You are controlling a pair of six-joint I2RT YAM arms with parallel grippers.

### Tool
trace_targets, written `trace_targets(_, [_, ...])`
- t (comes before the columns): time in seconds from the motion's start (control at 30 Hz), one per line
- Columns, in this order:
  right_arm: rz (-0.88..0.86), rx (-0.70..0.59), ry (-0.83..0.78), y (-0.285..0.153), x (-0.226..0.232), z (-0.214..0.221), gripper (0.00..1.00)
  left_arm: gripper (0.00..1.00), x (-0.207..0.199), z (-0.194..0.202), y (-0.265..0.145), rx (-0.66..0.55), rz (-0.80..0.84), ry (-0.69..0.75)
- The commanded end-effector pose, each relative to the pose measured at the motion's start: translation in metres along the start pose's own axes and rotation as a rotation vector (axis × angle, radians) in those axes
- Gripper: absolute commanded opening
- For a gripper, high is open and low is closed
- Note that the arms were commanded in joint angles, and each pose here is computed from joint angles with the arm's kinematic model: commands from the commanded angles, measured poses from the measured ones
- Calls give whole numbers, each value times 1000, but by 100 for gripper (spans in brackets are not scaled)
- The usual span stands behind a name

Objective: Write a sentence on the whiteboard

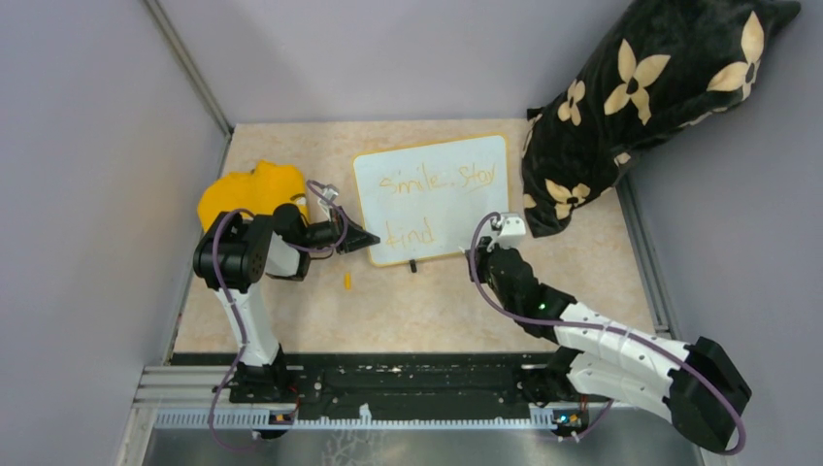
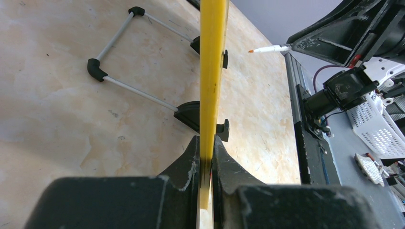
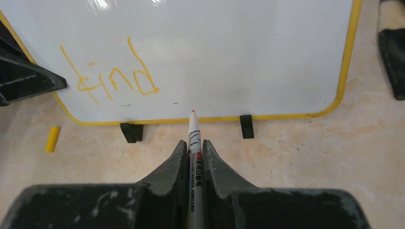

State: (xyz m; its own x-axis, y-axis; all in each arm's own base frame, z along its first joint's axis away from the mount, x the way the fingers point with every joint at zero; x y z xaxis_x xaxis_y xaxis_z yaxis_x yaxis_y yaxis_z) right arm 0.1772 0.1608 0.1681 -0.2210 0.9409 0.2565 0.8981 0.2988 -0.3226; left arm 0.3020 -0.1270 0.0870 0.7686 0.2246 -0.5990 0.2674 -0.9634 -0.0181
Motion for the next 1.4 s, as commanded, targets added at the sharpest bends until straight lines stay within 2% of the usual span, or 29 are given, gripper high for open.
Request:
trace_targets(0.0, [22, -53, 46, -1, -2, -8, 0, 0, 11, 13, -1, 9, -60, -84])
trace_targets(0.73, [-36, -92, 71, 30, 27, -22, 0, 0, 11, 13, -1, 9, -60, -86])
trace_targets(1.37, [-37, -74, 56, 43, 34, -20, 0, 0, 11, 12, -1, 8, -60, -86])
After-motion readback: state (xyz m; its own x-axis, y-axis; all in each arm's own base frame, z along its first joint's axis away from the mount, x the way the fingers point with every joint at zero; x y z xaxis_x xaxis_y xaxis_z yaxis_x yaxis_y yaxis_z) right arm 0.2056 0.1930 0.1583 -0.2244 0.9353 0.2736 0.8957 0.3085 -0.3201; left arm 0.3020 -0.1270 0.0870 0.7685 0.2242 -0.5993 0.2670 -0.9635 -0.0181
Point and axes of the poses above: each gripper's point midway between its finger pads, its own y axis out along the fingers, its own x axis along the line the jaws close on, z = x × y, the point moved 9 cm from there along -y, back along the fingers, and after that the axes turned 1 degree about -y, right-handed, at the moved point
